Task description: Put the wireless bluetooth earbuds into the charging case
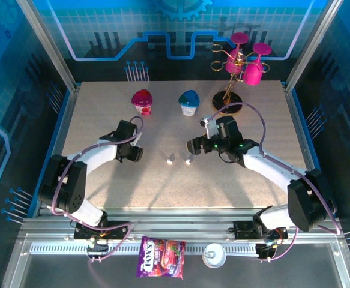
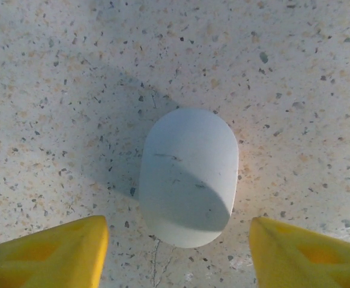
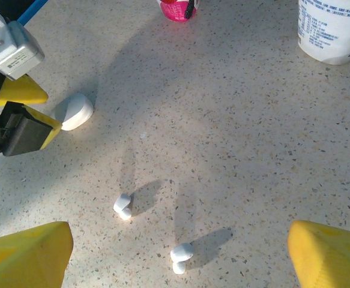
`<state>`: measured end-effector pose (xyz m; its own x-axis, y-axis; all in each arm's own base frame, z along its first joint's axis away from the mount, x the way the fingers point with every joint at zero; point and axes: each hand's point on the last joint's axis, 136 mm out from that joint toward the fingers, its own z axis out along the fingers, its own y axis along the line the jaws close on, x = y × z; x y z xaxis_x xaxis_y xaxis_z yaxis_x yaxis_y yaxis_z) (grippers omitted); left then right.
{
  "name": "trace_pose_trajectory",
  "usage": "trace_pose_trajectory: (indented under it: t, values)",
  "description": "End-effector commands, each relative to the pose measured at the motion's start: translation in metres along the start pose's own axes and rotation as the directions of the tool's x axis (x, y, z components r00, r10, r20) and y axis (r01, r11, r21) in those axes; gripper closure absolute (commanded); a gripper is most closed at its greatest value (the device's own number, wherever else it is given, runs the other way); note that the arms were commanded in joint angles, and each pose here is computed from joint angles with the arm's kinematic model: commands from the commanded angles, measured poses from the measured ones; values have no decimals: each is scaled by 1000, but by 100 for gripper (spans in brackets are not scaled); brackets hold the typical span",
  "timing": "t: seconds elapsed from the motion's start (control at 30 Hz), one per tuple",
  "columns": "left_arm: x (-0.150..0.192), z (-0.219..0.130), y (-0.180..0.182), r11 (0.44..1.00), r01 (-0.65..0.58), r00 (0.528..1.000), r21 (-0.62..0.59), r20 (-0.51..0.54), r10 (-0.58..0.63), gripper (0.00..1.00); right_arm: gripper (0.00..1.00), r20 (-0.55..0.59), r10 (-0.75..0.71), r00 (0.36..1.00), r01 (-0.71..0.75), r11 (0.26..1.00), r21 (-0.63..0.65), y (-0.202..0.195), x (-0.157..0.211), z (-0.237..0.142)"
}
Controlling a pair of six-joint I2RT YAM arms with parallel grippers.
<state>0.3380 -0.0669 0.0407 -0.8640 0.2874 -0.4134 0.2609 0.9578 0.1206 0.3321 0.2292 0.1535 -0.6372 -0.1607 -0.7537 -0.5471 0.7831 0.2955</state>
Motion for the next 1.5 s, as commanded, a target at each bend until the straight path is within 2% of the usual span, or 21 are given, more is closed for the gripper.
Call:
trace_pose_trajectory:
  t: [0.0, 0.13, 0.33, 0.43, 0.53, 0.77, 0.9, 1.0, 1.1, 1.2, 1.3, 1.47]
  values:
    - [-2, 3, -1, 1000, 8, 1000, 22, -27, -8, 41, 7, 17, -30, 999, 30, 1000, 8, 5, -8, -6]
    - [1, 7, -2, 1000, 4, 999, 29, -42, -2, 48, 8, 16, -32, 999, 31, 999, 11, 5, -8, -5]
    - [4, 12, -4, 999, 0, 998, 40, -57, 2, 50, 8, 17, -31, 999, 30, 999, 10, 5, -10, -4]
    - [4, 13, -5, 999, 0, 999, 46, -52, 3, 57, 10, 10, -20, 1000, 20, 1000, 13, 5, -8, -7]
    - [1, 10, -7, 999, 0, 999, 51, -35, 2, 58, 11, 19, -10, 1000, 10, 1000, 23, 6, -11, -15]
    - [-23, -18, -13, 997, 1, 993, 72, 114, -9, 62, 12, 56, 26, 998, -28, 999, 27, 9, -20, -40]
    - [-42, -40, -35, 987, -75, 969, 144, 246, 38, 63, 12, 74, 61, 995, -60, 998, -17, 14, -22, -50]
    - [-56, -62, -70, 945, -204, 920, 256, 380, 95, 64, 12, 83, 123, 989, -117, 990, -73, 20, -25, -55]
    - [-64, -80, -103, 891, -331, 860, 312, 487, 149, 65, 12, 56, 234, 971, -223, 962, -155, 26, -28, -55]
    - [-65, -96, -138, 821, -484, 780, 304, 575, 247, 65, 12, -31, 357, 934, -351, 896, -273, 37, -27, -52]
    - [-71, -106, -152, 797, -517, 751, 312, 613, 246, 65, 14, -155, 422, 893, -449, 817, -362, 52, -20, -48]
    - [-74, -133, -181, 736, -618, 637, 278, 726, 260, 65, 15, -298, 481, 824, -566, 717, -407, 69, -9, -39]
